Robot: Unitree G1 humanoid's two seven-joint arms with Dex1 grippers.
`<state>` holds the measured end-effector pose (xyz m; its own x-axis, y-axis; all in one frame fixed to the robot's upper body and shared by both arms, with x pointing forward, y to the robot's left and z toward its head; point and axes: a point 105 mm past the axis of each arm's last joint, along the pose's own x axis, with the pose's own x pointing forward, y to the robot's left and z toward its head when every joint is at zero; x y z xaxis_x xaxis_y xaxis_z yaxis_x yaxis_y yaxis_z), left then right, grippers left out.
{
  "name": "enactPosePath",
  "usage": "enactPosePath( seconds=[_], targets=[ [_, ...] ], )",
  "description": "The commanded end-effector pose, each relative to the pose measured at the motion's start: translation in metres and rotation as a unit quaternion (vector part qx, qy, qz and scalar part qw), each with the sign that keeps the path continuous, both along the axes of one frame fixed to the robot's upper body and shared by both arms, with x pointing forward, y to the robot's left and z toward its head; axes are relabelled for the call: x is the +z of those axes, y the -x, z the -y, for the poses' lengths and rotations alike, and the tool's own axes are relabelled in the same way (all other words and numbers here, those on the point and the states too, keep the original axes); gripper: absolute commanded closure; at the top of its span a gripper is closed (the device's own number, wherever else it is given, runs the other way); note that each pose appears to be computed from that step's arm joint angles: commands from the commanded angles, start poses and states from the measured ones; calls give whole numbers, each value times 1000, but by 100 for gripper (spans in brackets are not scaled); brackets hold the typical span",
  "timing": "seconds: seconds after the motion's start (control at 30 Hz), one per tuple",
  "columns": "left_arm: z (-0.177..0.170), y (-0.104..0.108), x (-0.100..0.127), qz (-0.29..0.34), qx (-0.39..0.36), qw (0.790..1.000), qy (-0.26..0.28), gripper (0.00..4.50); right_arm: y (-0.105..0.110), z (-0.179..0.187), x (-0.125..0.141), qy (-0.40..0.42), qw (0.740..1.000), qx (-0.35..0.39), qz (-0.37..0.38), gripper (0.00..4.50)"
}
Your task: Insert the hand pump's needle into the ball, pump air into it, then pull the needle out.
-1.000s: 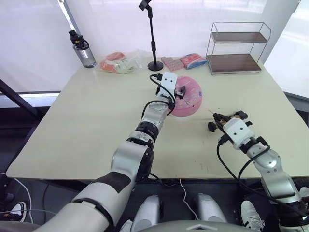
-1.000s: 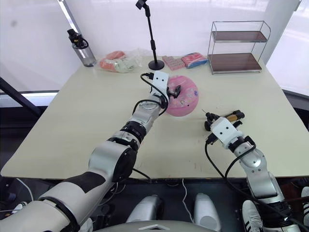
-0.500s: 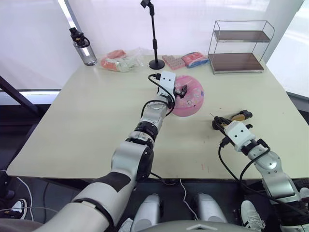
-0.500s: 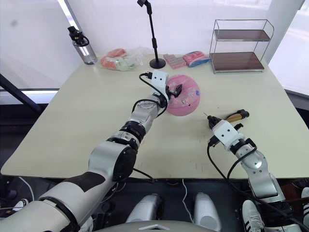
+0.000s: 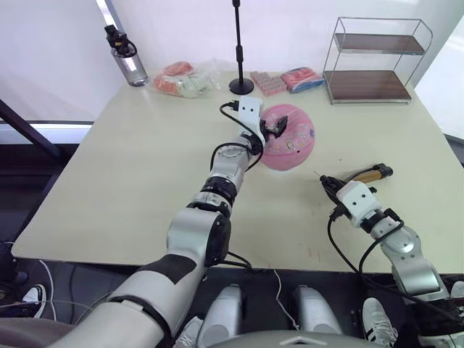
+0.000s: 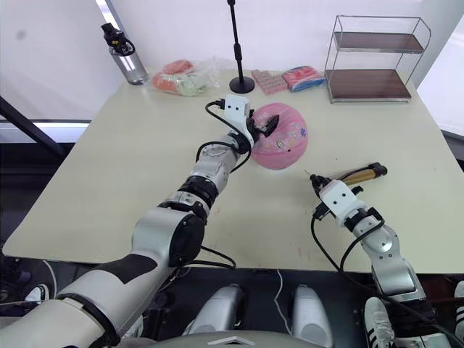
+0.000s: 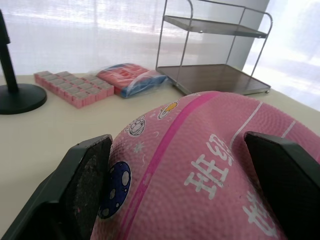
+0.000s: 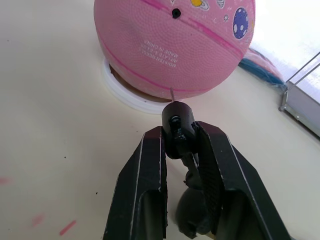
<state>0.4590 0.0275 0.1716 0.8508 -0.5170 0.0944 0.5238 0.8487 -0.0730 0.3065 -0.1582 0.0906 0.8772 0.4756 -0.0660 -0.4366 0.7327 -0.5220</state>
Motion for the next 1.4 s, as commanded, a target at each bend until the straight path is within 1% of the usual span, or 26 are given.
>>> enactPosePath(
  seconds=[0.03, 0.13, 0.37, 0.67, 0.8, 0.9, 0.97, 1.07, 1.2, 1.4],
  targets=[
    [4, 3, 30, 48, -31, 998, 25, 0, -1, 1, 7, 19, 1000, 12, 21, 415],
    [8, 10, 37, 65, -65, 995, 35, 0, 0, 1, 3, 31, 999, 17, 19, 415],
    [5, 19, 47, 91, -95, 990, 44, 0, -2, 5, -2, 46, 999, 16, 18, 415],
    [-6, 30, 45, 98, -114, 988, 39, 0, -3, 8, -2, 52, 998, 17, 19, 415],
    [-15, 36, 51, 114, -124, 985, 35, 0, -4, 9, -2, 52, 998, 15, 19, 415],
    [-25, 51, 59, 136, -165, 976, 35, 0, -5, 12, -3, 52, 998, 12, 16, 415],
    [-31, 61, 60, 142, -189, 971, 24, 0, -4, 13, -5, 53, 998, 10, 15, 415],
    [-47, 81, 53, 139, -242, 960, -16, 0, -5, 18, -7, 58, 998, 6, 14, 415],
    [-67, 104, 41, 116, -294, 946, -67, 0, -8, 25, -9, 72, 997, 1, 16, 415],
    [-79, 138, 24, 73, -365, 920, -124, 0, -13, 34, -12, 92, 996, 1, 19, 415]
  ],
)
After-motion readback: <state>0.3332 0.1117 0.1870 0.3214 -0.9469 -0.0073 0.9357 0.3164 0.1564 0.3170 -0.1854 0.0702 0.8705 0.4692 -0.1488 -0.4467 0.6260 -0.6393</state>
